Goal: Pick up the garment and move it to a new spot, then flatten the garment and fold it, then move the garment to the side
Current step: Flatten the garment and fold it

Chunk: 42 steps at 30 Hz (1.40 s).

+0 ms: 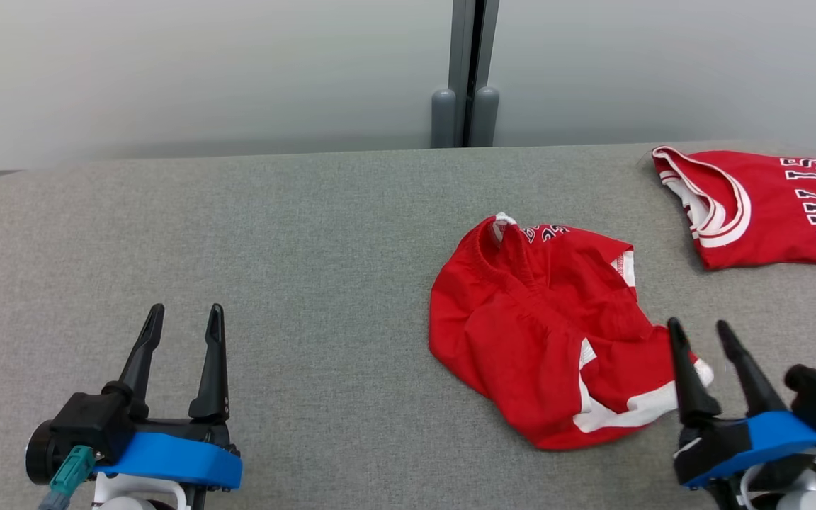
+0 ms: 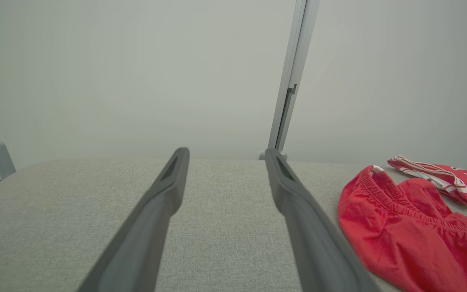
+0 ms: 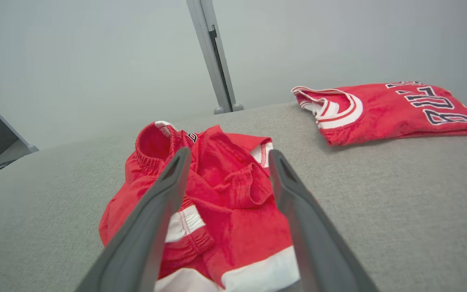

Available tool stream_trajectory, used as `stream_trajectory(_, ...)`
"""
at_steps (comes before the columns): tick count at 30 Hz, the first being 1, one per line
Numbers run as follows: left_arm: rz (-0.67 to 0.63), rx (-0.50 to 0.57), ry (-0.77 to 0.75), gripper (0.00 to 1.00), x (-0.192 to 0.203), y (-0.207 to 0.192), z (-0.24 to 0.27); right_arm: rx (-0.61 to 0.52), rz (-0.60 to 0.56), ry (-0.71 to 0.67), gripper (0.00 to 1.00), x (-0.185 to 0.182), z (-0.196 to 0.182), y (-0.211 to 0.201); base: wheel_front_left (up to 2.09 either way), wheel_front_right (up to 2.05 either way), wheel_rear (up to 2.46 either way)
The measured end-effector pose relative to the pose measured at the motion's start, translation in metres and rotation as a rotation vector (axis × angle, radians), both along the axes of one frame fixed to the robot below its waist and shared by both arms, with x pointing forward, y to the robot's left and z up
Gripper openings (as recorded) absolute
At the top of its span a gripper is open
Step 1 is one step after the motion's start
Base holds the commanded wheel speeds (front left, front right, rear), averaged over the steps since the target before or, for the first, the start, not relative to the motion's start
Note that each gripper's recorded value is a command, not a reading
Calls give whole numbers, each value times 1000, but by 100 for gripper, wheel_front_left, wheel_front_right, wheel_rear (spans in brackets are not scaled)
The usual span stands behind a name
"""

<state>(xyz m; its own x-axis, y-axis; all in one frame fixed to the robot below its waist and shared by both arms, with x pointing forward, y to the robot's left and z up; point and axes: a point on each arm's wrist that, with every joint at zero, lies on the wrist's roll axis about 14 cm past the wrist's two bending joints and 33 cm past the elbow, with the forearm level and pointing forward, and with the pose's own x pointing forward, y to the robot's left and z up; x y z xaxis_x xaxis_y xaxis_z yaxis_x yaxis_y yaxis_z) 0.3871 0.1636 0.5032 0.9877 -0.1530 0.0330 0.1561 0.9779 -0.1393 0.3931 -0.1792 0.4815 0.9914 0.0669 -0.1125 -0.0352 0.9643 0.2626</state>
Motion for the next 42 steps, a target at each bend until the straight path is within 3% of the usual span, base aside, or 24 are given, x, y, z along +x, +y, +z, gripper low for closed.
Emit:
stream_trajectory(9, -8, -1, -2, 100, -7, -2, 1, -135, -123, -210, 100, -11, 42, -40, 0, 0, 0)
stream_trajectory(17, 3, 0, 6, 100, -13, 1, -1, -174, -120, -154, 100, -21, 25, -41, 0, 0, 0)
stream_trajectory(22, -61, 11, 8, 100, -3, -19, 2, -170, -115, -134, 100, -21, 20, -40, 0, 0, 0)
stream_trajectory(26, -199, 41, 6, 100, 20, -58, 13, -162, -125, -119, 100, -22, 16, -43, 0, 0, 0)
stream_trajectory(33, -482, 98, 179, 100, 48, -158, -5, -154, -169, -86, 100, -28, 7, -57, 0, 0, 0)
stream_trajectory(38, -694, 160, 318, 100, 42, -229, -32, -153, -211, -60, 100, -31, -1, -70, 0, 0, 0)
stream_trajectory(42, -845, 291, 424, 100, 28, -266, -58, -151, -237, -58, 100, -30, -4, -78, 0, 0, 0)
